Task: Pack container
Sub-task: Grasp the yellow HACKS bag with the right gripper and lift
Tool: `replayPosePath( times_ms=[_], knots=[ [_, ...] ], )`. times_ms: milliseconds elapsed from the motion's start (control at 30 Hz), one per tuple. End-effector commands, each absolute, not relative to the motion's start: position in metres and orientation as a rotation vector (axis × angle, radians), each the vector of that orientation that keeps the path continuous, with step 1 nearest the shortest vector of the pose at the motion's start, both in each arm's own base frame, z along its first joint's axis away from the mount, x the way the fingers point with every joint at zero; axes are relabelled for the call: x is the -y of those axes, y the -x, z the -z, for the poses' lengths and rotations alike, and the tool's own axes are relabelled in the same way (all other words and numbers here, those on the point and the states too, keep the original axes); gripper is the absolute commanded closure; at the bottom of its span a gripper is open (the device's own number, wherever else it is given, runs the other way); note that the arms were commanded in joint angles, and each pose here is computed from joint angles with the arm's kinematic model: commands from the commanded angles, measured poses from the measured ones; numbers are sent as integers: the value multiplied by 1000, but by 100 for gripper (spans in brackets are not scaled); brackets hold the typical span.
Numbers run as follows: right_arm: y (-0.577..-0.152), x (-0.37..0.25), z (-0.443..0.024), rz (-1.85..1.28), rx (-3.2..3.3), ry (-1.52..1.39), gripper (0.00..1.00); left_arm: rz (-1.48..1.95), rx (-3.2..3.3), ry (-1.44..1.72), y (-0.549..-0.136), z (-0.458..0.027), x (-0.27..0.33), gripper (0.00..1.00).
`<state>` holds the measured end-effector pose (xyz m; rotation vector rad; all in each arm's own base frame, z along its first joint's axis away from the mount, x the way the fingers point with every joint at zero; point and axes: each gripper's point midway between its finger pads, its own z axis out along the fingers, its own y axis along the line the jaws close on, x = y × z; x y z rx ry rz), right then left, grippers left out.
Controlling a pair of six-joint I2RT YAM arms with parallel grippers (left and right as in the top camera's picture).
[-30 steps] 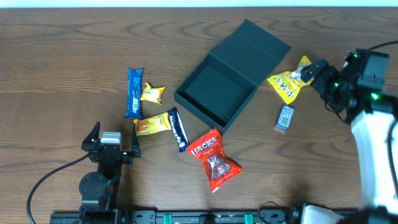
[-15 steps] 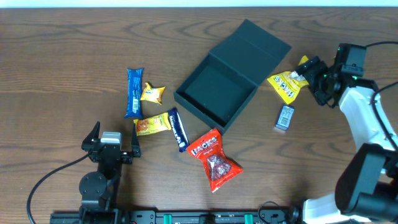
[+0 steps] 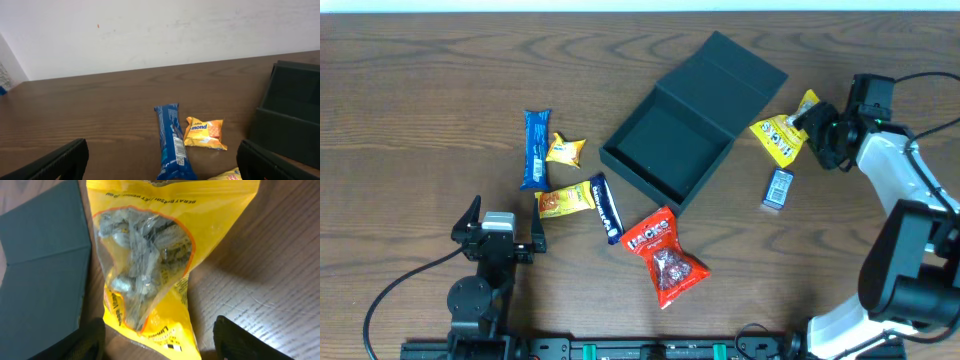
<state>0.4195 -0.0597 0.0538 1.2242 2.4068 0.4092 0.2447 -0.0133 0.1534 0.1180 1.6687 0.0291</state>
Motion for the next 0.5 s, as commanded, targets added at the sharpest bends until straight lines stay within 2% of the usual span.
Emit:
replayPosePath(
  times_ms=[0,167,367,467],
  knots=[
    [-425,65,-51,-391,-2397,-1224,34,-43,-1729,-100,-243,-135,9,5],
    [-429,65,-48,-393,-2390,-1219,44,-43,-1729,-100,-243,-135,9,5],
    [-432,66,-50,-396,-2376,-1208,73,-43,-1728,-100,-243,-135,9,5],
    [-432,66,-50,-392,-2382,-1193,79,-43,-1729,-100,-243,-135,9,5]
  ],
)
